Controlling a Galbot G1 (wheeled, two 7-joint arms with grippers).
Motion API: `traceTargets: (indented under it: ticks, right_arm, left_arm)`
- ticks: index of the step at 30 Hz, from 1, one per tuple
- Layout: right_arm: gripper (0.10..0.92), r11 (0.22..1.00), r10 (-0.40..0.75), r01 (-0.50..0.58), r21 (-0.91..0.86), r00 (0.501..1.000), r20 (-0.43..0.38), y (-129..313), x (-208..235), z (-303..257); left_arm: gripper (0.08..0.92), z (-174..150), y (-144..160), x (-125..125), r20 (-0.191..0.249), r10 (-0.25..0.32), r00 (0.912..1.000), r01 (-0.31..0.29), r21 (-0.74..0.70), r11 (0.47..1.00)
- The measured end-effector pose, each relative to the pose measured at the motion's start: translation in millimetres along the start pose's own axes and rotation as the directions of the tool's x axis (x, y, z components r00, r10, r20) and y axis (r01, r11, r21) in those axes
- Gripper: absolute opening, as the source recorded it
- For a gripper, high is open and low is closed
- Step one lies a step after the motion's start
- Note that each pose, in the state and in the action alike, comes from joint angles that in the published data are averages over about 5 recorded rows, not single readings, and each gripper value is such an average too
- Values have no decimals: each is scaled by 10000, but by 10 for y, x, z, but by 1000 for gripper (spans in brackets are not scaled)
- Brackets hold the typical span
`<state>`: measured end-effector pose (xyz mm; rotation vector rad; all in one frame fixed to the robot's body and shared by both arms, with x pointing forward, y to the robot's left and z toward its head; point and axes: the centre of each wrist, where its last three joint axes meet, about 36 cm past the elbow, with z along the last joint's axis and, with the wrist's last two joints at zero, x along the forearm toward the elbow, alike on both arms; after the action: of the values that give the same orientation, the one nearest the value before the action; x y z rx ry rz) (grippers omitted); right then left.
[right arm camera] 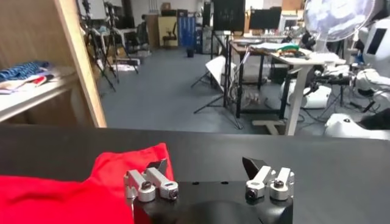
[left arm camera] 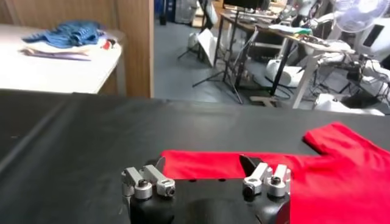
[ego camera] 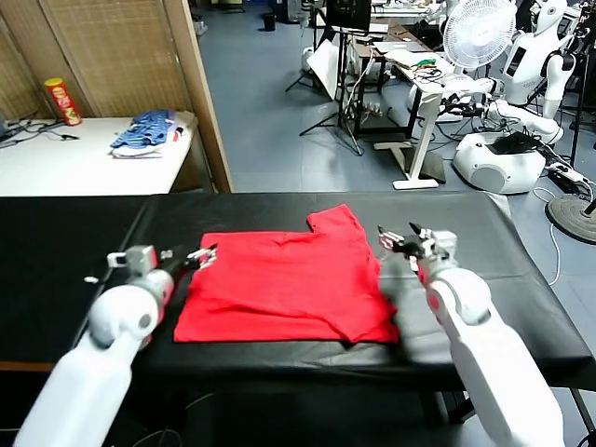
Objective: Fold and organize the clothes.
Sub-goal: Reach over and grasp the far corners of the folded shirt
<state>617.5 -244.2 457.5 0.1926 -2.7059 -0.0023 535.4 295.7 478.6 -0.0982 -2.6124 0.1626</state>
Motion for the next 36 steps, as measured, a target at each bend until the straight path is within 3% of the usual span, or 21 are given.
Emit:
traceTargets:
  ticks: [10,18,21,25,32,36]
  right_arm:
    - [798,9995,-292,281,-173,9972,-690,179,-464,-63]
    - [794,9989,-378,344,-332,9933,-1092,314,-659,37]
    - [746,9983,-415,364,-450,9920,-1191,350,-692,71]
    - [578,9974,-400,321,-647,9914,-1244,383,-719,78]
    - [225,9962,-405,304,-821,9915,-1236,416,-704,94]
    - [135,9969,-378,300,-721,9934,-1083,403,-649,104]
  left_arm:
    - [798,-140,44,-612,-553,-403,9977,405,17,9992]
    - [798,-48,212,-768,-1090,-861,9903,887,197,9959]
    - [787,-31,262,-773,-1146,-845,9898,886,315,9956]
    - [679,-6,311,-775,-1151,-708,9908,757,384,9964]
    - [247,42,319,-780,-1059,-405,9935,434,254,9987]
    - [125,39,301,-784,-954,-306,9950,322,153,9994]
